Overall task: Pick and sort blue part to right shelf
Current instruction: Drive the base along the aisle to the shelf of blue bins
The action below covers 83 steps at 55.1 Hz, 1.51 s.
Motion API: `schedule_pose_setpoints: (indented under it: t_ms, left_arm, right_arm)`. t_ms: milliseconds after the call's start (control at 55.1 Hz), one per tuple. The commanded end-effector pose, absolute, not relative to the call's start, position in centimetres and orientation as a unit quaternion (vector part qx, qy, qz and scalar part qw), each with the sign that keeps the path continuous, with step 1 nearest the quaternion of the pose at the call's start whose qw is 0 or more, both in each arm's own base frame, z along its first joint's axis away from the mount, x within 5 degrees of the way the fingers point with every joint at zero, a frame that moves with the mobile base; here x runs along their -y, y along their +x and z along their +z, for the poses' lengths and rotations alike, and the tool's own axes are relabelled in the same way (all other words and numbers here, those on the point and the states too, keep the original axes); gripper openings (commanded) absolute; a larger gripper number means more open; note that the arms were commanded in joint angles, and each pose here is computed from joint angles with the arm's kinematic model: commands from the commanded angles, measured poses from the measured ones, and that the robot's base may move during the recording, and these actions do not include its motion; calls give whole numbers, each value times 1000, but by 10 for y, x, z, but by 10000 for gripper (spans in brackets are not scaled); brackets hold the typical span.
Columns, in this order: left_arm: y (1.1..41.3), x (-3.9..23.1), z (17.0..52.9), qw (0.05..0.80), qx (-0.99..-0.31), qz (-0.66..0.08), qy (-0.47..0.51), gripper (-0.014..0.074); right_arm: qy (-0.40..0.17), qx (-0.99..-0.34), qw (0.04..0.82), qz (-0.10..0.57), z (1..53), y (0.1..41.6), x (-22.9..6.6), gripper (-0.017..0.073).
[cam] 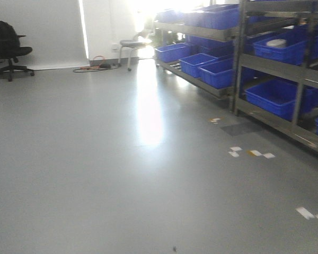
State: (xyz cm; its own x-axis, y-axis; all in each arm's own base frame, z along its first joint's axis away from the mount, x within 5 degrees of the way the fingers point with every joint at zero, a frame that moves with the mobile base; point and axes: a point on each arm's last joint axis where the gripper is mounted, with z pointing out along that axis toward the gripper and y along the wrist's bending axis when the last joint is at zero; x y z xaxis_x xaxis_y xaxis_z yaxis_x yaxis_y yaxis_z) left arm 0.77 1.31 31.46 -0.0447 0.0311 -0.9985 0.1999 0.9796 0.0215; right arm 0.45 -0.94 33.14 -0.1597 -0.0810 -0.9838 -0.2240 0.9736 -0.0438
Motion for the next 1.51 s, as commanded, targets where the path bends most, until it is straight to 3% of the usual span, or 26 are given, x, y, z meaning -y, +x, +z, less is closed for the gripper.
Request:
schedule_pose_setpoints:
  t_ms: [0, 1487]
  left_arm:
    - [2, -14, 330, 729, -676, -74, 79, 321]
    - [2, -14, 330, 729, -676, -74, 79, 321]
  right_arm:
    - [-103, -728, 676, 50, 346, 7, 9, 300]
    - [-103, -728, 676, 50, 346, 7, 9, 300]
